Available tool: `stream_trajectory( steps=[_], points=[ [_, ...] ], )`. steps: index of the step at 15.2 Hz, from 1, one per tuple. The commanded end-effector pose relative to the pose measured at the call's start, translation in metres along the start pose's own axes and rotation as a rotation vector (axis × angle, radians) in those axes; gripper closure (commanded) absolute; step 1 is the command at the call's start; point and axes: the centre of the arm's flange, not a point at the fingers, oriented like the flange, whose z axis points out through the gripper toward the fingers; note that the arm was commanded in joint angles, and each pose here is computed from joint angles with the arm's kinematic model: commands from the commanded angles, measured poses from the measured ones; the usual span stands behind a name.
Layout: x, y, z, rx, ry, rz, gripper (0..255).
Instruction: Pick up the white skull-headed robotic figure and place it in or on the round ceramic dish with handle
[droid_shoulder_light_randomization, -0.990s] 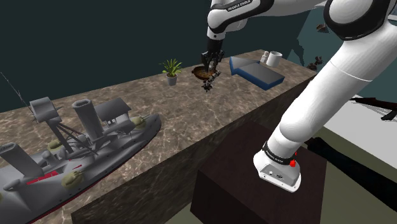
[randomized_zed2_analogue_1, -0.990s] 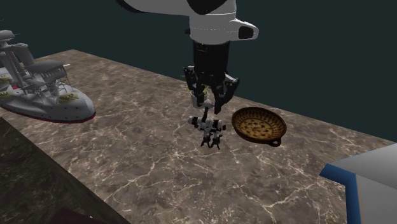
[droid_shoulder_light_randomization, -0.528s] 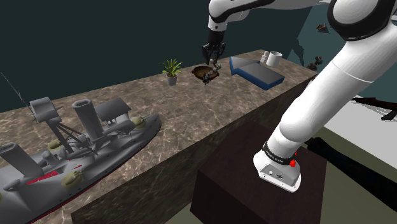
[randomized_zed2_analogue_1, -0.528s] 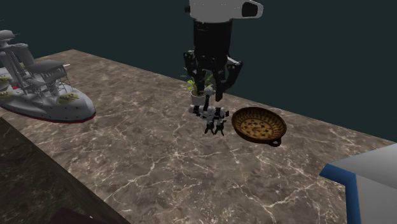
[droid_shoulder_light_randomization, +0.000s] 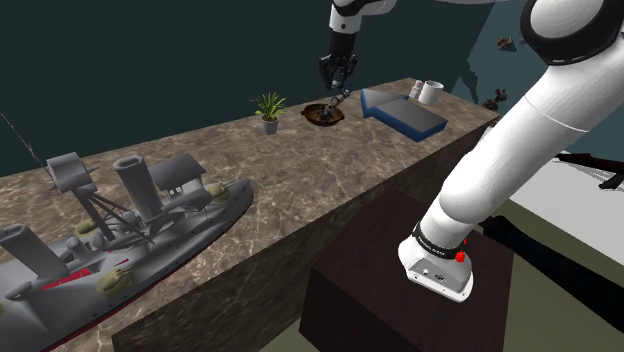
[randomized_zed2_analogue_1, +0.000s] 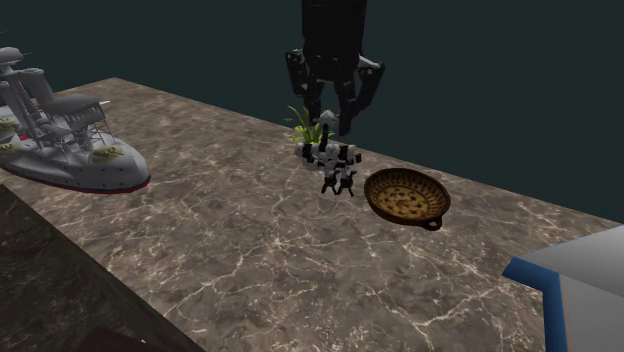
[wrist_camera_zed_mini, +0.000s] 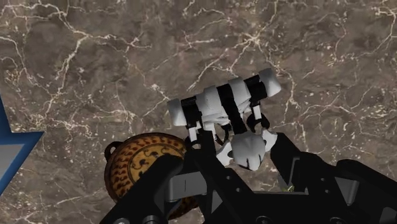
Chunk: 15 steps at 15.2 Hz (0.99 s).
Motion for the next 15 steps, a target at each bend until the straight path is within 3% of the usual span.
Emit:
stream_trajectory(
  steps=[1, 15],
  points=[
    [0.001, 0.001, -0.011, 0.000, 0.000, 0.000, 255],
    [0.149, 0.075, -0.060, 0.000, 0.000, 0.000, 255]
  ],
)
